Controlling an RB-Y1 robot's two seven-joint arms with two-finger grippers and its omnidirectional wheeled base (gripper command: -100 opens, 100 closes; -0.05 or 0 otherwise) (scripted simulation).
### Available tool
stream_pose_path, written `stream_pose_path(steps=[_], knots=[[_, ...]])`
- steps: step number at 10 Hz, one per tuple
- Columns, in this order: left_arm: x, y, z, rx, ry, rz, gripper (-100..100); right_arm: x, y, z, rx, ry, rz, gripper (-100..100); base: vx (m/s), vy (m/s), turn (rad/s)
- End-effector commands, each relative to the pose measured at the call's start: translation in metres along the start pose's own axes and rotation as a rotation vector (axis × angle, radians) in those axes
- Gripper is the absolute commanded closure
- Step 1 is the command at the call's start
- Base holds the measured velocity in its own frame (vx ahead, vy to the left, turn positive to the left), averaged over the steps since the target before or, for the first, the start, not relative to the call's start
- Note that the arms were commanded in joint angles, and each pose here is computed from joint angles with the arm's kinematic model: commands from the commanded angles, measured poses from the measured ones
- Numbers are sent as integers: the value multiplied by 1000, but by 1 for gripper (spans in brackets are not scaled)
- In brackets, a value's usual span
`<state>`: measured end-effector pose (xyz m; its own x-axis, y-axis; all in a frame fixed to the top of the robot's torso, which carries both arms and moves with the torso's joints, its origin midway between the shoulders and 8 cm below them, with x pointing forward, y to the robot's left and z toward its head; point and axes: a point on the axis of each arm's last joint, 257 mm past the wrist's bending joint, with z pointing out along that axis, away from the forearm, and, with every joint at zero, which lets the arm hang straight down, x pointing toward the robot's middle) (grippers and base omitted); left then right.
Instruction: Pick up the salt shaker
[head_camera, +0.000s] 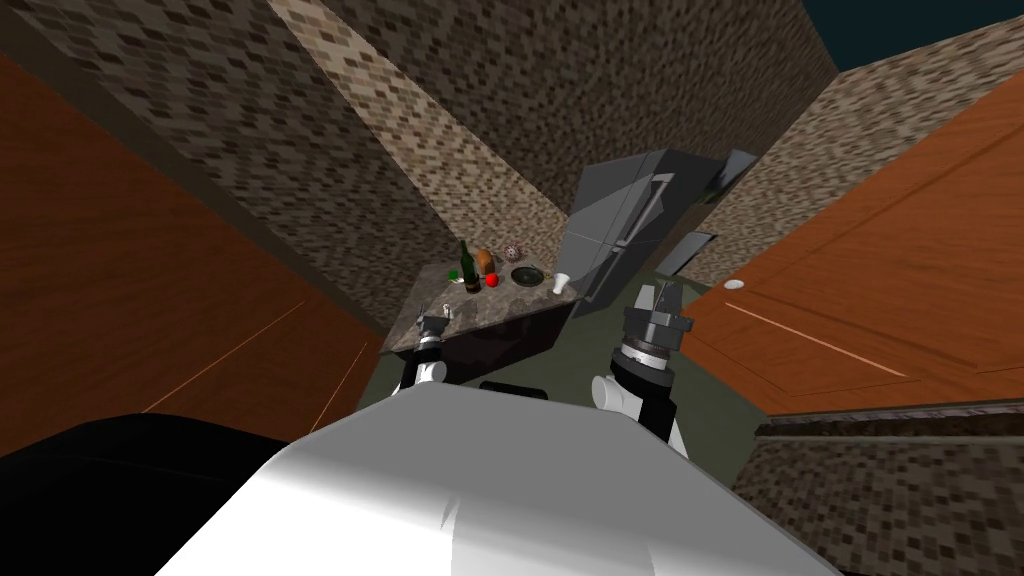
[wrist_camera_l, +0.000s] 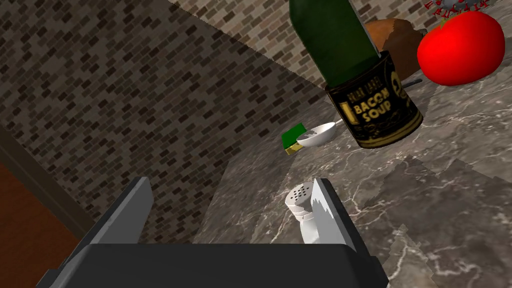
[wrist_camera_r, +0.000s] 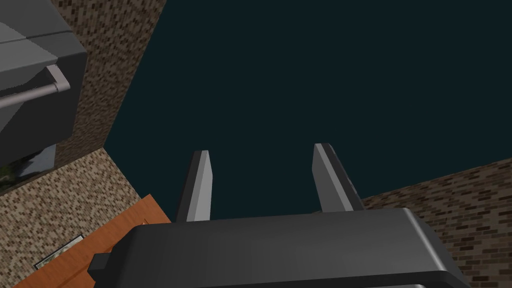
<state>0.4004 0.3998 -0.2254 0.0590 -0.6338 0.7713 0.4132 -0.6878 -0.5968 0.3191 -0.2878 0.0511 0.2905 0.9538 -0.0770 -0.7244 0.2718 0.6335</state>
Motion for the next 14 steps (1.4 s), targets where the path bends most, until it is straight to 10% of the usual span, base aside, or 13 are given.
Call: stream_pose_path(steps=[1, 10, 11, 12, 14], knots=[[-20, 4, -1, -6, -56, -57, -100, 0, 0, 0, 0, 0, 0, 0, 80, -26, -89], [-63, 44, -27, 27, -261, -303, -100, 0, 0, 0, 0, 0, 0, 0, 39, 23, -32], [-63, 45, -28, 27, -262, -305, 0, 0, 0, 0, 0, 0, 0, 0, 0, 0, 0], [-63, 52, -16, 28, -255, -303, -100, 0, 0, 0, 0, 0, 0, 0, -46, 16, 106], [-63, 61, -5, 25, -251, -301, -100, 0, 0, 0, 0, 0, 0, 0, -65, 7, 70]])
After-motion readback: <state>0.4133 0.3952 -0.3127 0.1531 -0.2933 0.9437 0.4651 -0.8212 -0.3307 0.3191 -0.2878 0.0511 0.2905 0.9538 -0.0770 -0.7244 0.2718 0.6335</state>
